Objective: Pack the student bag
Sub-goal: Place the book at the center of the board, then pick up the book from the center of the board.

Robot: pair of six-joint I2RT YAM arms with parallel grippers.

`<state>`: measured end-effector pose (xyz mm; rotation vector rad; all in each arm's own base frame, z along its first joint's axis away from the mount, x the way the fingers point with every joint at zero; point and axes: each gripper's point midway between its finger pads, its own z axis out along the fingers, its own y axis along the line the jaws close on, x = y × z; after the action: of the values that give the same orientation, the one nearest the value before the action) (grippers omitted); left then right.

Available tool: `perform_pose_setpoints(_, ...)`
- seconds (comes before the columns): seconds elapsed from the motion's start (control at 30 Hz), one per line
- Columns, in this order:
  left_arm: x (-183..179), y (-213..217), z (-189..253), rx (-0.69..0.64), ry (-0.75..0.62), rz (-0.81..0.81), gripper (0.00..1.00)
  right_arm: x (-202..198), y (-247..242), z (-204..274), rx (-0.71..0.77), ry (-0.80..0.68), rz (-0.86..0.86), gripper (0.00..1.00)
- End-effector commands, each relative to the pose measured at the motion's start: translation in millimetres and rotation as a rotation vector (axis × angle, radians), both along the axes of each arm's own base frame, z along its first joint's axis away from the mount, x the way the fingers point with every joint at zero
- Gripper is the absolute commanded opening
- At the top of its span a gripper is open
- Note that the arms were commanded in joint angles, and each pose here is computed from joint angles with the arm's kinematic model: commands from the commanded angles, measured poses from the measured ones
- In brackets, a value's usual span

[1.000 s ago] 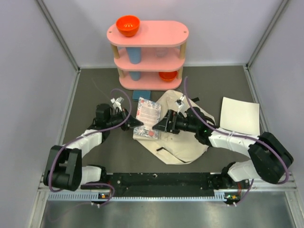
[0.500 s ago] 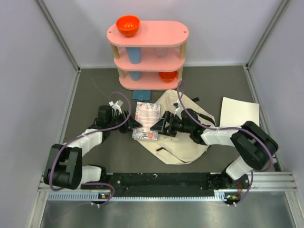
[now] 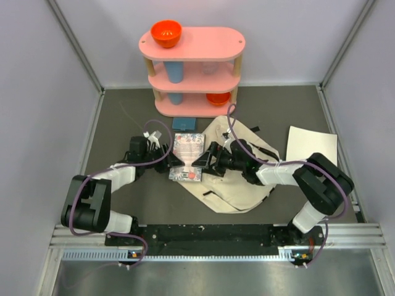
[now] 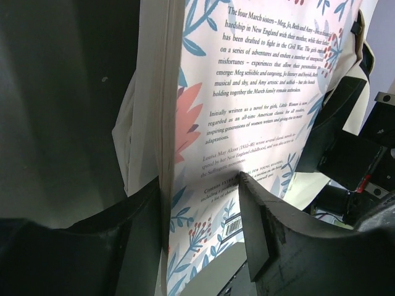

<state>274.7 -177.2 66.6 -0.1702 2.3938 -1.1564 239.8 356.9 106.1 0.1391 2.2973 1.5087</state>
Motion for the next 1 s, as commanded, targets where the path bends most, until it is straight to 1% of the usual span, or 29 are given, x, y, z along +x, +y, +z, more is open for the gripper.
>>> perform_pose_setpoints(0.0,-5.7,-1.7,-16.6,0.038,0.019,-0.027,0.55,17.2,-14.8,-19.2,-0.2,-0.036,-0.094,0.87)
perform_pose_setpoints(0.07,-8.0,-4.6,-19.6,0.023,0.031,-0.045,0.55,16.0,-9.3,-17.2,-0.193,-0.05,-0.062,0.85)
perform_pose_setpoints(0.1,-8.4,-6.4,-20.0,0.018,0.03,-0.053,0.55,16.5,-5.7,-20.3,-0.184,-0.046,-0.051,0.8)
perform_pose_setpoints(0.2,-10.1,-9.5,-24.6,0.014,0.042,-0.068,0.54,14.9,7.2,-12.3,-0.114,-0.062,-0.021,0.69)
perform_pose_setpoints(0.27,-12.5,-10.8,-27.1,0.016,0.049,-0.075,0.54,14.7,11.2,-10.6,-0.096,-0.07,-0.017,0.66)
perform_pose_setpoints(0.33,-14.5,-12.8,-28.8,0.017,0.052,-0.085,0.54,14.9,18.5,-3.6,-0.076,-0.098,-0.003,0.59)
perform_pose_setpoints(0.4,-15.2,-13.1,-29.8,0.015,0.057,-0.087,0.54,15.0,21.5,-1.7,-0.08,-0.108,0.001,0.55)
perform_pose_setpoints(0.47,-15.2,-14.7,-28.3,0.007,0.052,-0.094,0.54,17.4,24.1,-3.2,-0.096,-0.113,0.008,0.49)
perform_pose_setpoints(0.5,-15.4,-14.9,-28.3,0.005,0.052,-0.095,0.54,18.3,24.6,-3.5,-0.101,-0.115,0.008,0.48)
perform_pose_setpoints(0.63,-15.1,-18.0,-22.5,-0.009,0.033,-0.106,0.54,21.0,30.9,-1.7,-0.081,-0.126,0.026,0.35)
perform_pose_setpoints(0.67,-15.6,-17.9,-21.7,-0.01,0.033,-0.105,0.53,21.2,33.8,-0.6,-0.068,-0.137,0.034,0.31)
perform_pose_setpoints(0.7,-15.0,-17.9,-19.0,-0.013,0.025,-0.099,0.53,21.6,34.8,1.3,-0.063,-0.142,0.04,0.2)
perform_pose_setpoints(0.73,-14.4,-17.9,-12.9,-0.017,0.008,-0.096,0.53,22.4,35.3,3.5,-0.061,-0.145,0.039,0.11)
perform_pose_setpoints(0.77,-12.8,-16.1,-11.2,-0.006,0.001,-0.083,0.54,22.0,35.1,10.8,-0.05,-0.161,0.037,0.05)
perform_pose_setpoints(0.8,-11.1,-15.1,-7.6,0.004,-0.013,-0.077,0.55,22.6,34.2,15.8,-0.042,-0.176,0.034,0.0)
perform_pose_setpoints(0.87,-6.0,-8.1,3.5,0.041,-0.049,-0.036,0.59,21.2,32.4,25.5,-0.046,-0.217,0.045,0.0)
perform_pose_setpoints(0.9,-2.6,-4.6,18.4,0.057,-0.114,-0.023,0.64,20.3,29.7,35.9,-0.051,-0.233,0.047,0.0)
perform_pose_setpoints(0.97,0.8,3.9,32.1,0.095,-0.172,0.02,0.75,15.5,26.9,51.7,-0.037,-0.282,0.071,0.0)
